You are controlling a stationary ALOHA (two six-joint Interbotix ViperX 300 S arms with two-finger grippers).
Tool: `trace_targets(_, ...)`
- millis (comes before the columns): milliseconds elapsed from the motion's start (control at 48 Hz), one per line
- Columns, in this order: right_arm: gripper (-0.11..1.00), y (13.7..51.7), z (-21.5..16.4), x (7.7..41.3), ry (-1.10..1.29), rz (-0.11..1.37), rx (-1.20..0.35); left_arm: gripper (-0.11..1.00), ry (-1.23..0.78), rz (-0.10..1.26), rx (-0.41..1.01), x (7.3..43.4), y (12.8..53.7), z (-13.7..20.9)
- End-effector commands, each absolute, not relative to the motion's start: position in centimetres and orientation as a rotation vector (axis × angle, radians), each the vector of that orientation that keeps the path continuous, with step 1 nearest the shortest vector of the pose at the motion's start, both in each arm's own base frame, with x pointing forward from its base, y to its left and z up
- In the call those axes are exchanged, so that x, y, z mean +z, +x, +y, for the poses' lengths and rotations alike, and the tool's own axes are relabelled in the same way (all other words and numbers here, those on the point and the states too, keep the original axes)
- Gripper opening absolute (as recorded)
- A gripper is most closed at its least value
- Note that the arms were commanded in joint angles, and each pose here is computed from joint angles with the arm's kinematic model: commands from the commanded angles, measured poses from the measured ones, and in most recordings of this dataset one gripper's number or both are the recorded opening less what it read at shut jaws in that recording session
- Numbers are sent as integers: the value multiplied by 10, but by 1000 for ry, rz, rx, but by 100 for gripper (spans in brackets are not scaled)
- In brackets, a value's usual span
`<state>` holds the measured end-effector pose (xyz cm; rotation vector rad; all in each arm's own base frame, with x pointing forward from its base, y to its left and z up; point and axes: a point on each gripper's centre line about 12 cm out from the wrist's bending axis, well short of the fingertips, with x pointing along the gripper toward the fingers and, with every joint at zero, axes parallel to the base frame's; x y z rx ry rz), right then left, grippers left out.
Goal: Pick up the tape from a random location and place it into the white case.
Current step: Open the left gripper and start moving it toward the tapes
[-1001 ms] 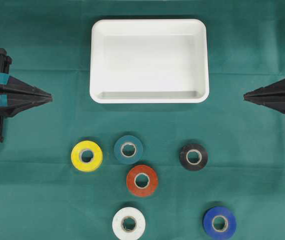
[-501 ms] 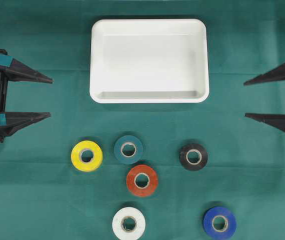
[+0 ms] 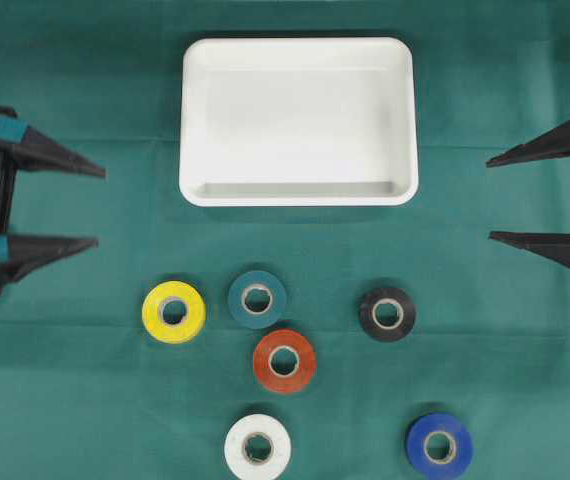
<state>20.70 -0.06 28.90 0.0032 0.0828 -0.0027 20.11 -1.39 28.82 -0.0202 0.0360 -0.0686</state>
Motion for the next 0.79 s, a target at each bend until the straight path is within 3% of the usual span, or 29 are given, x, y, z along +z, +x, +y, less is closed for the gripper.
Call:
trace_targets(0, 90, 210, -1, 300, 3, 58, -4, 98, -19, 24, -112, 297, 203, -23)
trace_targets(501, 90, 213, -1, 299, 3, 67, -4, 98, -19, 34, -145, 296, 203, -30)
trace_targets(772, 90, 215, -1, 299, 0, 71, -4, 98, -15, 49, -145, 298, 235, -34)
